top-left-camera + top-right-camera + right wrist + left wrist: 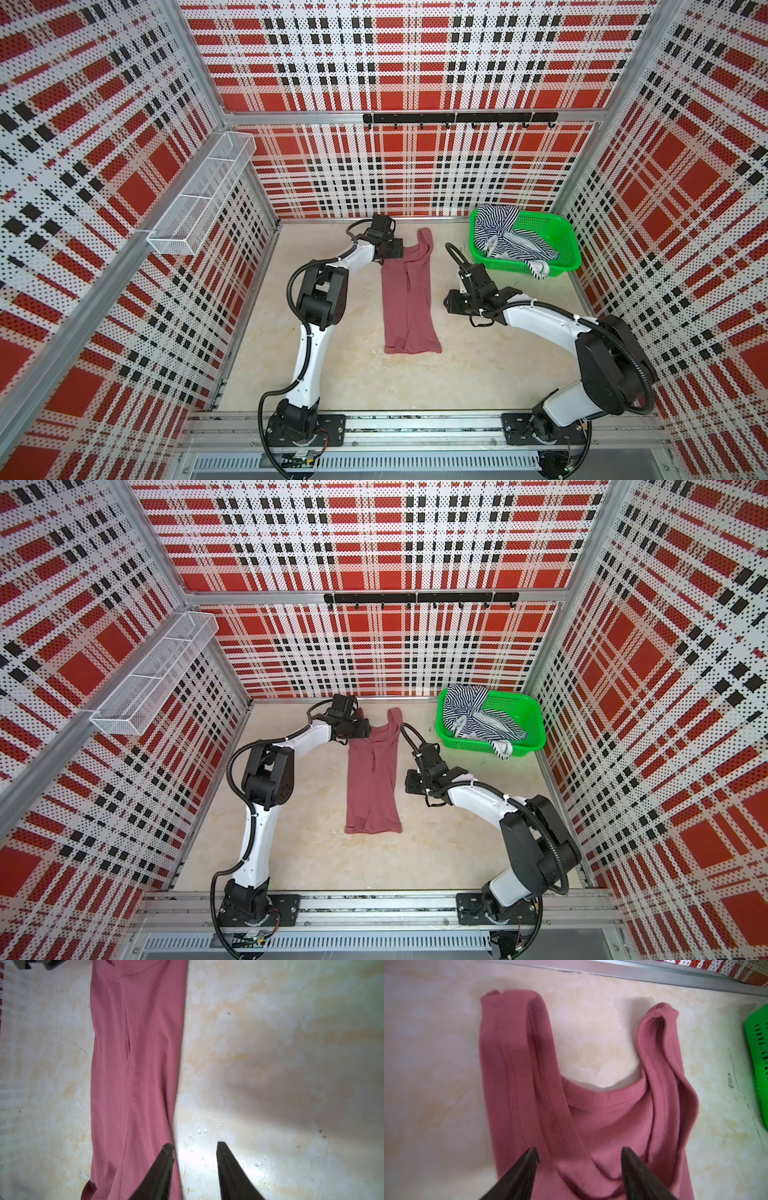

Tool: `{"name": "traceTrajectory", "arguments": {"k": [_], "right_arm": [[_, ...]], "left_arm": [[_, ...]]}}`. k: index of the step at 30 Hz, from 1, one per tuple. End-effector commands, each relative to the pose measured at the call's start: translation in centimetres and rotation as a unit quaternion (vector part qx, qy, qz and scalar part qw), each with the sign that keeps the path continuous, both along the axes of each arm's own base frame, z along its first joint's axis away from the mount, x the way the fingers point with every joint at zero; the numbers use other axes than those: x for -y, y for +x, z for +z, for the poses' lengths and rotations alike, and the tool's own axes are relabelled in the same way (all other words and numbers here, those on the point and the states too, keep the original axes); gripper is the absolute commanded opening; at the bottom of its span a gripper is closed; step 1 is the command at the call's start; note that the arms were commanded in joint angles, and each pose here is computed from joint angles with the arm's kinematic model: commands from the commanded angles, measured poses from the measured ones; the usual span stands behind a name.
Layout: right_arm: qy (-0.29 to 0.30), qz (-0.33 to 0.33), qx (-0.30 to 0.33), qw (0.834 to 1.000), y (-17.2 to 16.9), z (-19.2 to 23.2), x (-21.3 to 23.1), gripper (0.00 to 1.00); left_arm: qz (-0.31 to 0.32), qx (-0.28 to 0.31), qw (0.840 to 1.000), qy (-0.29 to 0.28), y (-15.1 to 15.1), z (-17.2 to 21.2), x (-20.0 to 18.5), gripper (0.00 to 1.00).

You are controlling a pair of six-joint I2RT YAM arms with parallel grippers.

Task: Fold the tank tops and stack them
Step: 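Grasp the tank top's near hem corners with both grippers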

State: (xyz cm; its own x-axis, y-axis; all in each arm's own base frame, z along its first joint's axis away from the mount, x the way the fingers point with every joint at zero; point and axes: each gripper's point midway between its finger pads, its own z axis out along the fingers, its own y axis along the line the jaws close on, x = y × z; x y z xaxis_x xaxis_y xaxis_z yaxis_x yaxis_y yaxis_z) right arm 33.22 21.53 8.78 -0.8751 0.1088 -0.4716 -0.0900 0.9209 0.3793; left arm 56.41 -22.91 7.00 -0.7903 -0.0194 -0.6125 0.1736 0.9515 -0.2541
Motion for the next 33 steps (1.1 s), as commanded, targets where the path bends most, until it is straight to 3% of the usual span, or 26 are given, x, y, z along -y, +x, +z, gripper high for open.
{"name": "traceTrajectory", "arguments": {"k": [1,11,17,24,33], "right_arm": [[0.002,0.046,-0.041,0.998,-1.5,-1.3,-1.2,0.37],[0.077,0.123,-0.151,0.978,-7.8,-4.4,-3.4,0.38],[0.067,0.142,-0.173,0.972,-9.7,-5.5,-4.4,0.4],[0.042,0.146,-0.2,0.968,-11.5,-6.9,-4.0,0.41],[0.032,0.154,-0.213,0.964,-12.6,-7.1,-4.5,0.38]], "left_arm": [[-0.016,-0.01,0.999,0.04,-4.5,3.0,0.2,0.68],[0.013,-0.118,0.991,-0.054,-22.1,0.3,-3.3,0.67],[0.037,-0.199,0.974,-0.101,-30.9,-2.1,-4.0,0.68],[0.067,-0.246,0.956,-0.145,-35.2,-4.2,-4.4,0.67],[0.078,-0.259,0.948,-0.17,-36.6,-5.7,-3.7,0.64]]}}
